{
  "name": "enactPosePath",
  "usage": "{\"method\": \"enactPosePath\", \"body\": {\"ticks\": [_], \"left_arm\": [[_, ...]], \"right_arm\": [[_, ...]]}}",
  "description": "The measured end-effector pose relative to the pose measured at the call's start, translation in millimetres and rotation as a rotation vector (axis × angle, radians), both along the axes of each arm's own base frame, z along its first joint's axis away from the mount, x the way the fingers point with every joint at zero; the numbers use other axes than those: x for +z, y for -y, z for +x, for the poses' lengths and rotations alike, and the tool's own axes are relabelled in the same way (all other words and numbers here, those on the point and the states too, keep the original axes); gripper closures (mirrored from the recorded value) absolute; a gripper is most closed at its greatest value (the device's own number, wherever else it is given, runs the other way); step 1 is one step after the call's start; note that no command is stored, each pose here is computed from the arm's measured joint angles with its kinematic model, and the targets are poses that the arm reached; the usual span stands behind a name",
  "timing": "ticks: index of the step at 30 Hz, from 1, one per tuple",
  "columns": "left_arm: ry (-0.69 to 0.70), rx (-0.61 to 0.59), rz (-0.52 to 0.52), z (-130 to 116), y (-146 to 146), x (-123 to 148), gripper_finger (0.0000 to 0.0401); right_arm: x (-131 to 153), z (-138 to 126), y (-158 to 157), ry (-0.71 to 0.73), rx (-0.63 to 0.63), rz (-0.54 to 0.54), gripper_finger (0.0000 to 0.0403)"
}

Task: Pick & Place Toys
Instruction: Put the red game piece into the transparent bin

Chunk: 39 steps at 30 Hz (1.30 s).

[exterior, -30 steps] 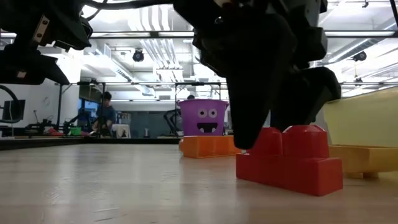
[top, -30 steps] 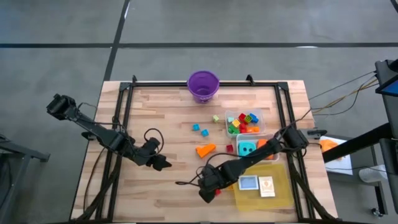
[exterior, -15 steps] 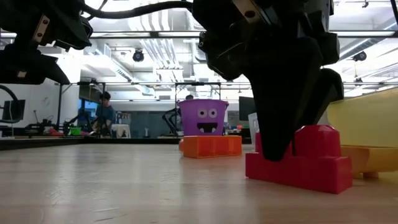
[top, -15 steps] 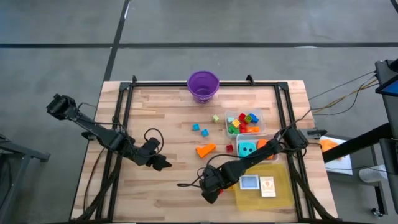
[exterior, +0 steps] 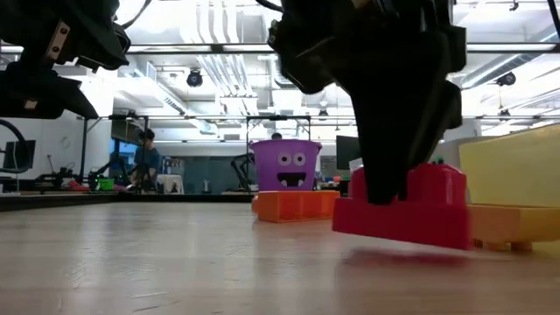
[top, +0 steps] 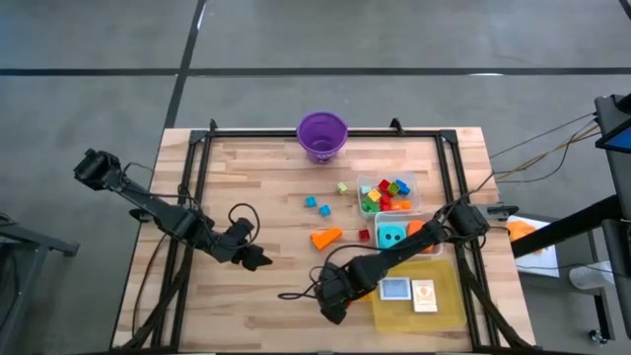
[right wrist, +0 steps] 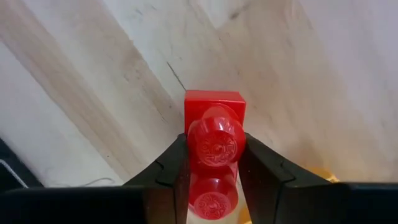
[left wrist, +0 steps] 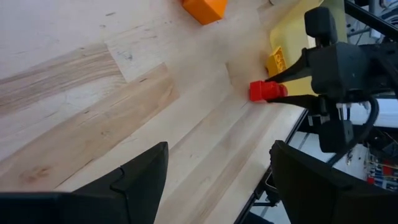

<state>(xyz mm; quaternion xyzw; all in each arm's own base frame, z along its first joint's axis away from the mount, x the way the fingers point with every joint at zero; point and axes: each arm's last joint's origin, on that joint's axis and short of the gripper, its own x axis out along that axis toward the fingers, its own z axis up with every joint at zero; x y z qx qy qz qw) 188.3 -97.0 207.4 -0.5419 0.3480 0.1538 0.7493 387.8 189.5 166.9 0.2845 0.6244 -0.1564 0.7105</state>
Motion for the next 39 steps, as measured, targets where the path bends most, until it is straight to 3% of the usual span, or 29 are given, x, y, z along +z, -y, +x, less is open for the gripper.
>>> {"method": "enactPosePath", "body": {"ticks": [9,27,39], "left_arm": [[-0.002,0.001,0.001,0.0,-0.1,-0.3,0.0129],[0.001,0.007,0.005,0.1,-0.4,-0.2,0.0129],[-0.002,0.006,0.007,0.0,-0.5,-0.7,0.0129]], "right_arm": [[14.3,5.4,11.8,-0.013,0.071,-0.032,0.0306],[-3.6,21.8,68.3,-0.024,0.039,-0.034,0.0303],[-3.8,23.2,73.0,-0.026,0.030,-0.018,0.0293]]}}
